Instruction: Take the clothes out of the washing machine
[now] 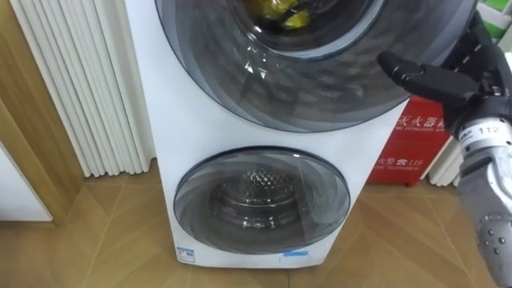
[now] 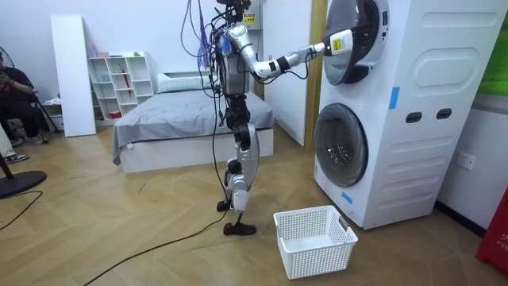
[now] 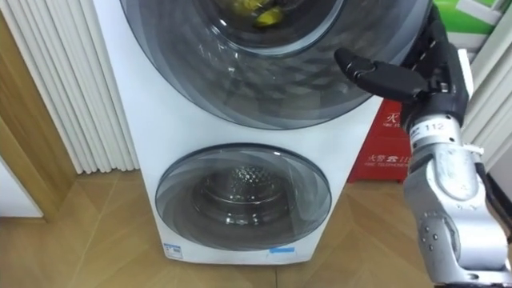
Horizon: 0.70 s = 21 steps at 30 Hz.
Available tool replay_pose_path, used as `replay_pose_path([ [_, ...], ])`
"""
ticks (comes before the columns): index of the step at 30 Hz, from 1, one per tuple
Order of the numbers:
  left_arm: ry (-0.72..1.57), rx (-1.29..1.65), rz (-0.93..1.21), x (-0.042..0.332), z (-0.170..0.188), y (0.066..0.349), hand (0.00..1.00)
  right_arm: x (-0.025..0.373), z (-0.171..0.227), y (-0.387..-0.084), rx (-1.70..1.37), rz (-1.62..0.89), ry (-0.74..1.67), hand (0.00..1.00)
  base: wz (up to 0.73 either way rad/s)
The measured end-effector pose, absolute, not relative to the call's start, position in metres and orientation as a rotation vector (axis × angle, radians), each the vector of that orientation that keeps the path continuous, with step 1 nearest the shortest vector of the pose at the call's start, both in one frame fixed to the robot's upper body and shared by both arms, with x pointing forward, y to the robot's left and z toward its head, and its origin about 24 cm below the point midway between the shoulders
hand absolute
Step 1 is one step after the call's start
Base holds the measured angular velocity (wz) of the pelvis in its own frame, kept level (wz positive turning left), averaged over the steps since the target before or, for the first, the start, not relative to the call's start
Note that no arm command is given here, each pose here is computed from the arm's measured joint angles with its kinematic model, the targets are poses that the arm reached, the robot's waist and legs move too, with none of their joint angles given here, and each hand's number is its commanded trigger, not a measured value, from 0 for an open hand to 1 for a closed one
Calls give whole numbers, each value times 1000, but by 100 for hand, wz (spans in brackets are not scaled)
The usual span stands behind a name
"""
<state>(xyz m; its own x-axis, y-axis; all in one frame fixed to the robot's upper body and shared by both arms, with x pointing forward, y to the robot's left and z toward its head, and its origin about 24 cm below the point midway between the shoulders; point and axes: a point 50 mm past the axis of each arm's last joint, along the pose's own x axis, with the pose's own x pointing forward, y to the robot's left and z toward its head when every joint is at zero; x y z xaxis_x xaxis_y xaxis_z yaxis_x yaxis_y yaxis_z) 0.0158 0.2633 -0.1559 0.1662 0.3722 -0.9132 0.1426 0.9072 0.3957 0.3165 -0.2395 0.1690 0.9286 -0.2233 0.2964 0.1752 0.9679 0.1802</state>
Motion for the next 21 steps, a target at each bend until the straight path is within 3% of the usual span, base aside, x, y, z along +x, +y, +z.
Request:
replay_pose_path([
  [21, 1398, 470, 131, 14, -156, 264, 0, 304, 174, -219, 33, -54, -359, 0, -13],
])
